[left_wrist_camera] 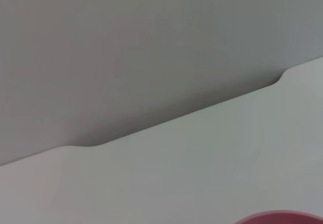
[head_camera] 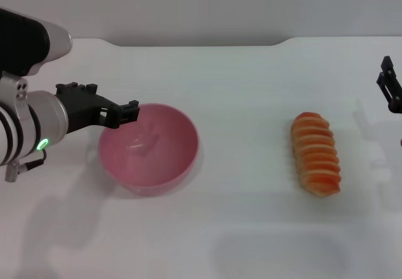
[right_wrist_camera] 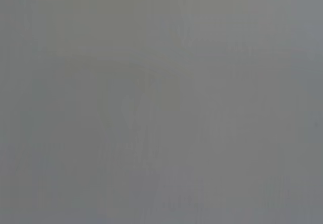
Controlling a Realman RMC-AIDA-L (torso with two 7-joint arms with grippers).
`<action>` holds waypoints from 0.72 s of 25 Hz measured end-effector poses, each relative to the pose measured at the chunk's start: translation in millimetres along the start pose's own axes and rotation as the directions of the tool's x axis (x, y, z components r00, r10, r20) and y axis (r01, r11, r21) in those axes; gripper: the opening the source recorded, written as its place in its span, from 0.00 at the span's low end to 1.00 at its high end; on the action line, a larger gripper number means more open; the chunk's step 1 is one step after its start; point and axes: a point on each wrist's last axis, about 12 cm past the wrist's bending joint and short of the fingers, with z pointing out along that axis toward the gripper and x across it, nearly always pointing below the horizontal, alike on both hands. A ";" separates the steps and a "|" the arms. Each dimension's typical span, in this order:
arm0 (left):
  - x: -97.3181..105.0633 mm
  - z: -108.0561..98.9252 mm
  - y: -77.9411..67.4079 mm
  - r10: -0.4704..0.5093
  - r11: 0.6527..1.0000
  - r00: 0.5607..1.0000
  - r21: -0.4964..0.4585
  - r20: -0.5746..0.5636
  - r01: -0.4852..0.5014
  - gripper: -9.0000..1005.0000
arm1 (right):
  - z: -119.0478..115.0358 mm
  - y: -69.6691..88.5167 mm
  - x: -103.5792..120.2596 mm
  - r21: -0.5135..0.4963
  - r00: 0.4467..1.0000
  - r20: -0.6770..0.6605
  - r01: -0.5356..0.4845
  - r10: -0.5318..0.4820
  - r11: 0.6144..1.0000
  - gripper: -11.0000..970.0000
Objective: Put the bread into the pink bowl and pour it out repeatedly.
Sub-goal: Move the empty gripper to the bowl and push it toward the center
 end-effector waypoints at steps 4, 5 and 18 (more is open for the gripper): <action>2.3 0.6 1.3 -0.012 1.000 1.000 0.001 -0.011 0.012 0.80 | 0.2 0.1 -0.1 0.000 1.000 0.001 0.002 -0.002 1.000 0.78; 3.8 1.4 1.6 -0.013 1.000 1.000 0.000 -0.018 0.013 0.80 | 0.2 0.1 -0.1 0.000 1.000 0.001 0.002 -0.002 1.000 0.78; 23.9 19.4 -1.4 -0.056 0.998 0.993 0.037 -0.100 0.060 0.79 | 0.1 0.1 -0.1 0.000 1.000 0.001 0.005 -0.005 1.000 0.77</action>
